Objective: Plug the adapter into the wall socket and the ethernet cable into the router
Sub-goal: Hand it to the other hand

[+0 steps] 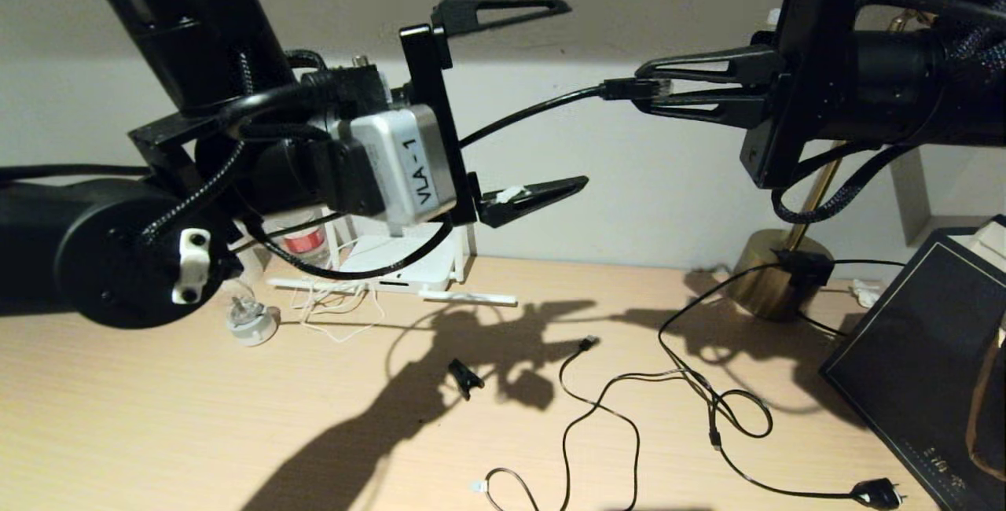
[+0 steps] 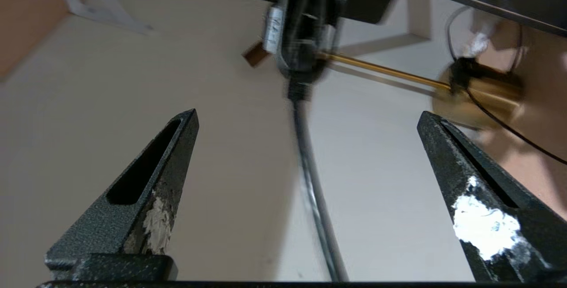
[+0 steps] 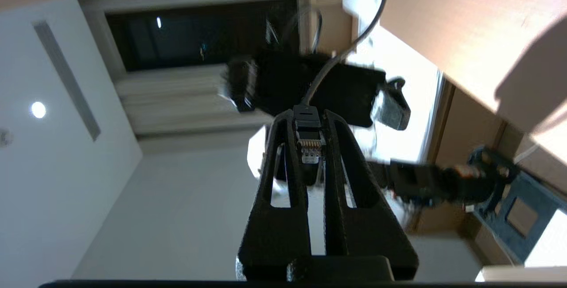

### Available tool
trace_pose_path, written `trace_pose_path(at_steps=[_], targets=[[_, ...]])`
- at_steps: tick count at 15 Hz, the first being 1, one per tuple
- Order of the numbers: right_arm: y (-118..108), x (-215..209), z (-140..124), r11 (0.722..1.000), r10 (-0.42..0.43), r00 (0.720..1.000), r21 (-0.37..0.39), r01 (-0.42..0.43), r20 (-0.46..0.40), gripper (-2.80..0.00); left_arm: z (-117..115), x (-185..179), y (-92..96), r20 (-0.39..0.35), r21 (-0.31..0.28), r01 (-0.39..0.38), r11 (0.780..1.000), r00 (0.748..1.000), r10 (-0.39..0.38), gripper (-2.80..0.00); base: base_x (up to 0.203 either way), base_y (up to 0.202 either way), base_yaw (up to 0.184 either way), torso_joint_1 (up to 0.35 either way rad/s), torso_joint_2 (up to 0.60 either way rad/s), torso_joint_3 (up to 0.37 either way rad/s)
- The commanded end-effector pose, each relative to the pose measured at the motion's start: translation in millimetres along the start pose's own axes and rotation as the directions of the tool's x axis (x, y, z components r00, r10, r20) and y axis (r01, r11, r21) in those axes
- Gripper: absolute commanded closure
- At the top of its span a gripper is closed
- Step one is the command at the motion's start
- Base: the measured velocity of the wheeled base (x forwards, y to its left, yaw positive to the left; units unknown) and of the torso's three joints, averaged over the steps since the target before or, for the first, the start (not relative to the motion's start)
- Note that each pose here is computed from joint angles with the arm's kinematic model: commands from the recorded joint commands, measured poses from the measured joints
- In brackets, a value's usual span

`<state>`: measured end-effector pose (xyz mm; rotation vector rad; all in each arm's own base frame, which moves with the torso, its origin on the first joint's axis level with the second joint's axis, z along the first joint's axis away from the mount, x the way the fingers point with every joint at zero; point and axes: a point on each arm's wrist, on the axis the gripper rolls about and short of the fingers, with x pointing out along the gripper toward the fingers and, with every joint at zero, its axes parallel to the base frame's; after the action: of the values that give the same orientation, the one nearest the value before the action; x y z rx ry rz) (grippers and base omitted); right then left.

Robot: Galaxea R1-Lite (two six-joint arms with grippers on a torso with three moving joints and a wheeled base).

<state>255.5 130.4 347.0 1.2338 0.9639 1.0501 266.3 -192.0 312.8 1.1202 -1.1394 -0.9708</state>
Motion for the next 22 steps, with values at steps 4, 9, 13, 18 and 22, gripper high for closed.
trace_pose_path(at_steps=[4,9,13,18,22], targets=[[-5,7,2,1.000,-0.008,1.000,0.021,0.008,-0.018,0.00,9,11,0.7,0.043,0.008,-0.008,1.000,0.999,0.007,-2.80,0.000,0.000,0.000,0.000,0.00,0.000],[-8,8,3,0.999,-0.014,1.000,0.028,0.014,-0.021,0.00,9,11,-2.1,0.044,-0.001,-0.001,1.000,0.999,0.001,-2.80,0.000,0.000,0.000,0.000,0.00,0.000],[-8,8,2,0.999,-0.013,1.000,0.028,0.014,-0.023,0.00,7,13,-5.5,0.042,-0.009,0.006,1.000,0.999,-0.005,0.00,0.000,0.000,0.000,0.000,0.00,0.000],[-8,9,2,0.999,-0.014,1.000,0.030,0.015,-0.027,0.00,5,14,-8.0,0.042,-0.015,0.010,1.000,0.999,-0.009,0.00,0.000,0.000,0.000,0.000,0.00,0.000],[-8,12,-1,0.999,-0.012,0.999,0.029,0.014,-0.041,0.00,3,16,-8.7,0.042,-0.017,0.010,1.000,0.999,-0.009,0.00,0.000,0.000,0.000,0.000,0.00,0.000]])
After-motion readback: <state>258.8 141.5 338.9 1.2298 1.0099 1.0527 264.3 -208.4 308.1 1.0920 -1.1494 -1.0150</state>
